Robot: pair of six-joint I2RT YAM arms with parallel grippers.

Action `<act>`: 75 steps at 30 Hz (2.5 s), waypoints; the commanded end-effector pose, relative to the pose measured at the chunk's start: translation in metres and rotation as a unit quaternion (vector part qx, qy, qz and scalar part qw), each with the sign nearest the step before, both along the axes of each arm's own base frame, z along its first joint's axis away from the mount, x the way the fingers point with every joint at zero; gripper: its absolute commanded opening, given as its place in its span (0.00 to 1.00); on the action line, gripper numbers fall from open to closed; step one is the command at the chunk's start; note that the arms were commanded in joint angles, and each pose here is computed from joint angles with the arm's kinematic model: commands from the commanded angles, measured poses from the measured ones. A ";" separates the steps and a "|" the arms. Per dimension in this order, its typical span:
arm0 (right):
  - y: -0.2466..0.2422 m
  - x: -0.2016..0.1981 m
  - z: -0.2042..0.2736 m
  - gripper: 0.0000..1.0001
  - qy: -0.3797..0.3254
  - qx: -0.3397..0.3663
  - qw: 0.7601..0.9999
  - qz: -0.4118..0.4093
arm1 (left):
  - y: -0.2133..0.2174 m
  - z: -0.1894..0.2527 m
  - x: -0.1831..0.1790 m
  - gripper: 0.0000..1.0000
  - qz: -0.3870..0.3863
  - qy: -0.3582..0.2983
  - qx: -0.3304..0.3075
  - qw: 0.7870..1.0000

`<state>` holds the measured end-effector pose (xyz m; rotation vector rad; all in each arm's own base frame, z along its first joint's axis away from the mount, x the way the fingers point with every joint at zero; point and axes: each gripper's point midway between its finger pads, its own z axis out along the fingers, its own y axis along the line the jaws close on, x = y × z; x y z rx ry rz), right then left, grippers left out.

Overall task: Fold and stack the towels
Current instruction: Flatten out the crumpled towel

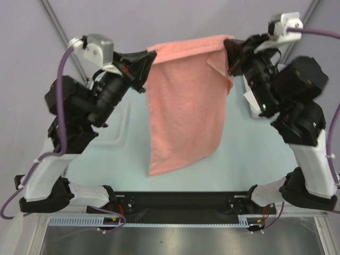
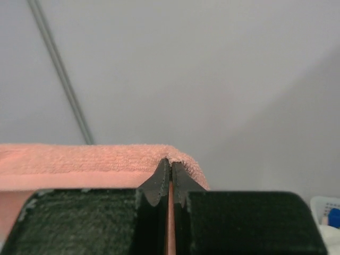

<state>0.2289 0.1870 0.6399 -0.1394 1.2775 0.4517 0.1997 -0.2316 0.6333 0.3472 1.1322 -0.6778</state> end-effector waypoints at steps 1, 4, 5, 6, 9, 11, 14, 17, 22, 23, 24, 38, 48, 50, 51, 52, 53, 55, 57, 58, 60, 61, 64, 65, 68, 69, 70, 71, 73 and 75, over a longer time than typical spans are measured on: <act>-0.016 0.049 -0.006 0.00 0.019 0.010 1.000 -0.008 | 0.010 0.019 0.021 0.01 0.019 -0.006 -0.024 0.999; -0.023 0.103 -0.031 0.00 0.056 0.016 0.998 0.020 | 0.004 0.005 0.060 0.00 0.024 0.018 -0.019 0.999; -0.014 0.114 -0.038 0.00 0.059 0.011 0.996 0.061 | 0.003 -0.001 0.072 0.00 0.027 0.026 -0.018 0.999; -0.015 0.127 -0.045 0.00 0.069 0.014 0.995 0.069 | 0.008 -0.016 0.095 0.00 0.047 0.042 -0.011 0.998; -0.014 0.182 -0.083 0.00 0.096 0.018 0.990 0.099 | 0.002 -0.049 0.148 0.00 0.045 0.072 -0.016 0.996; -0.017 0.225 -0.108 0.00 0.109 0.029 0.988 0.109 | -0.008 -0.076 0.185 0.00 0.038 0.099 -0.015 0.994; -0.024 0.286 -0.132 0.00 0.128 0.047 0.985 0.102 | 0.003 -0.105 0.256 0.00 0.062 0.127 -0.014 0.990; -0.030 0.332 -0.144 0.00 0.132 0.066 0.984 0.100 | -0.001 -0.130 0.315 0.00 0.057 0.148 -0.010 0.987; -0.030 0.376 -0.177 0.00 0.126 0.081 0.983 0.104 | 0.001 -0.156 0.369 0.00 0.066 0.154 -0.018 0.986; -0.028 0.384 -0.196 0.00 0.141 0.082 0.981 0.102 | 0.005 -0.163 0.376 0.00 0.070 0.158 -0.020 0.985; -0.027 0.392 -0.209 0.00 0.148 0.082 0.981 0.099 | 0.005 -0.181 0.387 0.00 0.072 0.173 -0.021 0.982; -0.032 0.429 -0.264 0.00 0.175 0.085 0.979 0.065 | 0.043 -0.249 0.427 0.00 0.131 0.231 -0.017 0.964; -0.048 0.447 -0.242 0.00 0.121 0.106 0.987 0.026 | 0.061 -0.252 0.455 0.00 0.154 0.214 -0.018 0.964; -0.049 0.449 -0.240 0.00 0.112 0.109 0.987 0.024 | 0.062 -0.246 0.456 0.00 0.157 0.200 -0.019 0.967; -0.047 0.449 -0.236 0.00 0.105 0.110 0.988 0.024 | 0.062 -0.244 0.456 0.00 0.157 0.194 -0.018 0.968; -0.048 0.448 -0.231 0.00 0.097 0.110 0.989 0.022 | 0.060 -0.234 0.451 0.00 0.159 0.183 -0.020 0.970; -0.047 0.447 -0.230 0.00 0.096 0.108 0.989 0.021 | 0.061 -0.227 0.450 0.00 0.165 0.170 -0.022 0.971; -0.040 0.443 -0.211 0.00 0.061 0.099 0.993 0.014 | 0.066 -0.230 0.449 0.00 0.192 0.166 -0.010 0.967; -0.037 0.441 -0.205 0.00 0.048 0.095 0.994 0.012 | 0.068 -0.220 0.449 0.00 0.212 0.141 -0.005 0.967; -0.035 0.441 -0.200 0.00 0.039 0.095 0.995 0.012 | 0.071 -0.219 0.450 0.00 0.224 0.137 -0.005 0.965; -0.036 0.442 -0.200 0.00 0.031 0.091 0.995 0.005 | 0.073 -0.223 0.453 0.00 0.234 0.132 -0.005 0.963; -0.037 0.444 -0.199 0.00 0.025 0.092 0.995 0.004 | 0.074 -0.226 0.454 0.00 0.238 0.132 -0.008 0.962; -0.040 0.449 -0.202 0.00 0.016 0.090 0.996 0.001 | 0.080 -0.224 0.454 0.00 0.258 0.108 -0.015 0.960; -0.040 0.450 -0.203 0.00 0.013 0.087 0.996 0.000 | 0.083 -0.220 0.455 0.00 0.268 0.100 -0.019 0.958; -0.040 0.452 -0.200 0.00 -0.002 0.088 0.996 -0.001 | 0.088 -0.209 0.458 0.00 0.285 0.083 -0.025 0.955; -0.039 0.450 -0.196 0.00 -0.008 0.089 0.996 -0.001 | 0.089 -0.212 0.460 0.00 0.291 0.084 -0.025 0.953; -0.038 0.451 -0.195 0.00 -0.011 0.089 0.996 0.000 | 0.090 -0.212 0.461 0.00 0.294 0.081 -0.027 0.952; -0.038 0.450 -0.194 0.00 -0.015 0.088 0.996 0.001 | 0.090 -0.212 0.462 0.00 0.296 0.079 -0.028 0.952; -0.038 0.453 -0.199 0.00 -0.012 0.084 0.996 -0.007 | 0.089 -0.221 0.467 0.00 0.296 0.085 -0.026 0.951; -0.038 0.459 -0.213 0.00 0.003 0.084 0.996 -0.013 | 0.086 -0.235 0.471 0.00 0.293 0.103 -0.024 0.950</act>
